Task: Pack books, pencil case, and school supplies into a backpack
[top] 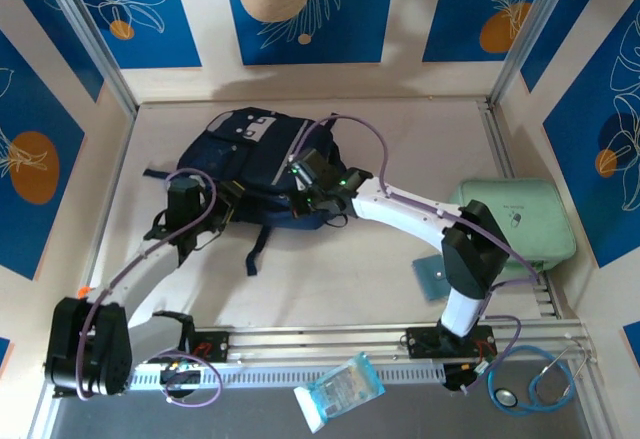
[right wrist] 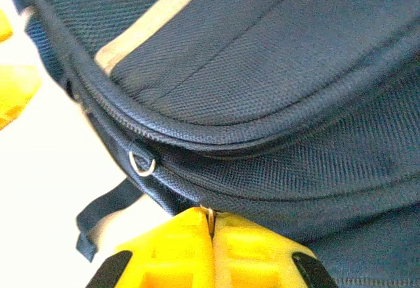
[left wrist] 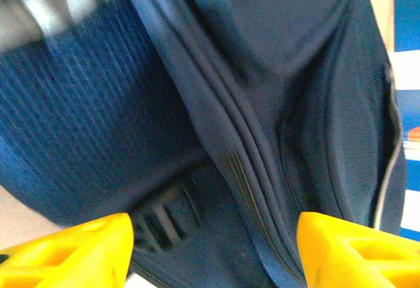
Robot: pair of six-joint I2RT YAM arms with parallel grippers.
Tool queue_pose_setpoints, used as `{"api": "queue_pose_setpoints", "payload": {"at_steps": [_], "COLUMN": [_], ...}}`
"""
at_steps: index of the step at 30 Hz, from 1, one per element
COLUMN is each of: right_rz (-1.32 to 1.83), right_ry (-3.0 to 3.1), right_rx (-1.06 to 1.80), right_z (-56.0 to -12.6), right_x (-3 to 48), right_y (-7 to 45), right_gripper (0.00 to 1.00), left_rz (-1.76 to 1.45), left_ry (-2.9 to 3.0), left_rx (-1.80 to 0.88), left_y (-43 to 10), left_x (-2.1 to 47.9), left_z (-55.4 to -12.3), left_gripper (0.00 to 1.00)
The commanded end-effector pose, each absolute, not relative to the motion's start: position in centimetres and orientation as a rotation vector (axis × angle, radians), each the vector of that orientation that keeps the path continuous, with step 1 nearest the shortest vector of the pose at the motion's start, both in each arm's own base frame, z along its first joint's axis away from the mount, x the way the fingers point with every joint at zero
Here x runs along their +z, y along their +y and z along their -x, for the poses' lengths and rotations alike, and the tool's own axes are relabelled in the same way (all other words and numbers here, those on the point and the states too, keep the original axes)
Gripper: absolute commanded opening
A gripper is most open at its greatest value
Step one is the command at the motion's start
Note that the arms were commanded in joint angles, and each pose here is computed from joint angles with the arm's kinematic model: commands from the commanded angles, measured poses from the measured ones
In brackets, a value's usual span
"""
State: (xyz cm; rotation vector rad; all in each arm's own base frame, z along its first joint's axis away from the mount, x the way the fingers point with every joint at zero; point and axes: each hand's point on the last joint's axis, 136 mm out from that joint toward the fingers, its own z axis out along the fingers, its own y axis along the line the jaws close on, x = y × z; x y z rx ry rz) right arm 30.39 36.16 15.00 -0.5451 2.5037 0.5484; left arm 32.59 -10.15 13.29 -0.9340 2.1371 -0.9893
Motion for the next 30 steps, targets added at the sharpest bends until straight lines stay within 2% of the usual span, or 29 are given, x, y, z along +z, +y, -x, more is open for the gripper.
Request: {"api": "queue_pose_setpoints", "payload": {"at_steps": [1,6,15,21,24,30], "right_rz": [0.631,0.677,0.695,0.731,0.768,0.786], "right_ry": [2.403,2.388,2.375,2.367,2.361,2.404], "right_rx": [0.737,0.813,0.862,0.874,0.855,0.691], "right_z": [-30.3,-29.4,-28.7,-28.1,-27.6,-27.5], "right_x": [18.0,18.8,19.6,19.6,19.3,17.1], "right_y": [40.4,42.6,43.4,43.7,43.9,42.2], "right_gripper": [0.00,0.00,0.00,0.00,0.00,0.00], "left_rz": [0.979,1.004,1.052,1.044,1.043,1.024], "left_ry": [2.138,2.103,2.067,2.071,2.061,2.053], "left_rx": [-1.070,-1.117,-1.185,-1.173,-1.178,-1.149], "left_y": [-10.7,-10.8,-11.5,-11.5,-11.6,-11.3], "left_x": [14.0,14.9,13.8,13.5,13.5,13.9], "left_z": [-31.3,-31.4,-32.8,-33.4,-34.0,-34.7], "left_gripper": [0.66,0.61,0.39,0.37,0.32,0.15]}}
